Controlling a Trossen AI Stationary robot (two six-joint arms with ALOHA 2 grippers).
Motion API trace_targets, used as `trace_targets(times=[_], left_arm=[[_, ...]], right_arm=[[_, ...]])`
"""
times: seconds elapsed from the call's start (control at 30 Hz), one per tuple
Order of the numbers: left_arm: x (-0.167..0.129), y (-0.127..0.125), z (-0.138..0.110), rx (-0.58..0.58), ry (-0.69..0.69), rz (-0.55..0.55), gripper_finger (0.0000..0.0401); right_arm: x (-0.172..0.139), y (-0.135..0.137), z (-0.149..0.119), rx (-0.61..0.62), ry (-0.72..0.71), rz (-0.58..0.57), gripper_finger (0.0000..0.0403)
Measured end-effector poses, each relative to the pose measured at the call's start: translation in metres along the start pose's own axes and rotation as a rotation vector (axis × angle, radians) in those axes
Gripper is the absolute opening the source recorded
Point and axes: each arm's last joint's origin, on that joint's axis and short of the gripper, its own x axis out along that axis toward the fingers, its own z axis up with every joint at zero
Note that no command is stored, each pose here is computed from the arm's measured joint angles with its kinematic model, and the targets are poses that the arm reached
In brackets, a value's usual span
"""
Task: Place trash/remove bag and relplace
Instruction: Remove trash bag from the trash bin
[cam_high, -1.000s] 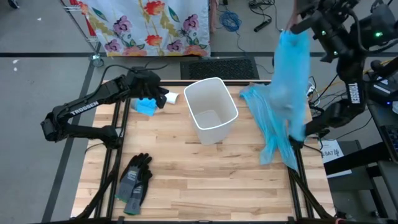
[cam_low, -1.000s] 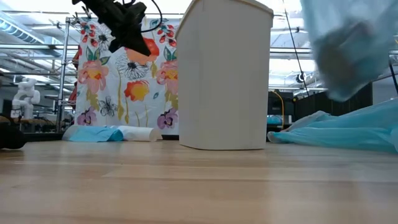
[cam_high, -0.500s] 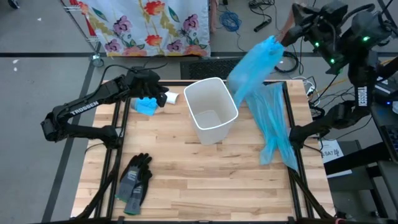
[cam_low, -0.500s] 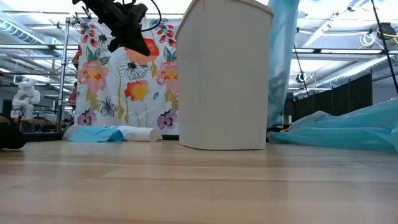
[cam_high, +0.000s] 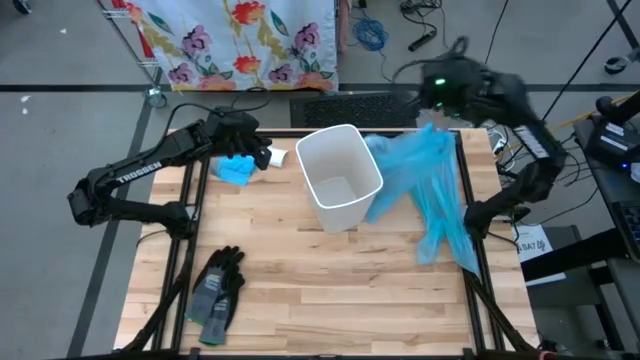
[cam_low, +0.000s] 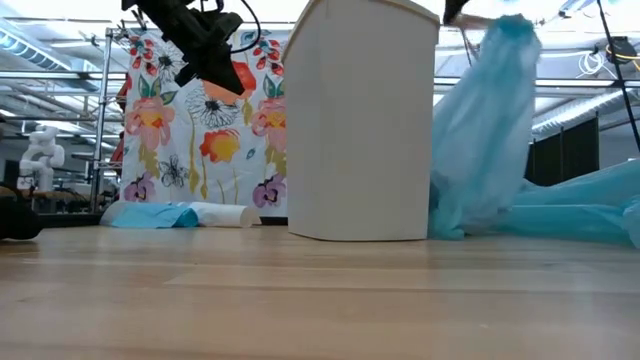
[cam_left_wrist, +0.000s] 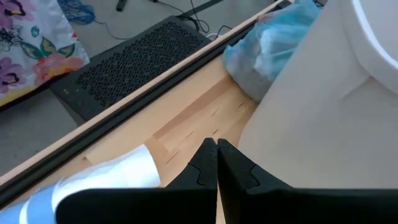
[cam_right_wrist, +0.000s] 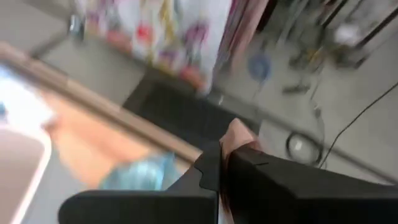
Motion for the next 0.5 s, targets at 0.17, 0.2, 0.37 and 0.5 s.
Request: trace_targets(times=[0.17, 0.2, 0.37, 0.5], left_arm=[[0.0, 0.0, -0.001, -0.026, 0.012, 0.002, 0.0], [0.0, 0.0, -0.002, -0.035, 0.018, 0.004, 0.0], [0.0, 0.001, -0.004, -0.044, 0.043, 0.011, 0.0], [0.0, 0.001, -0.005, -0.044, 0.055, 0.014, 0.0]], right_arm=[[0.057, 0.01, -0.036, -0.005, 0.259, -0.036, 0.0], [0.062, 0.007, -0.044, 0.01, 0.293, -0.043, 0.0], [0.082, -0.007, -0.08, 0.16, 0.325, 0.046, 0.0], [0.081, -0.014, -0.106, 0.309, 0.24, 0.099, 0.0]])
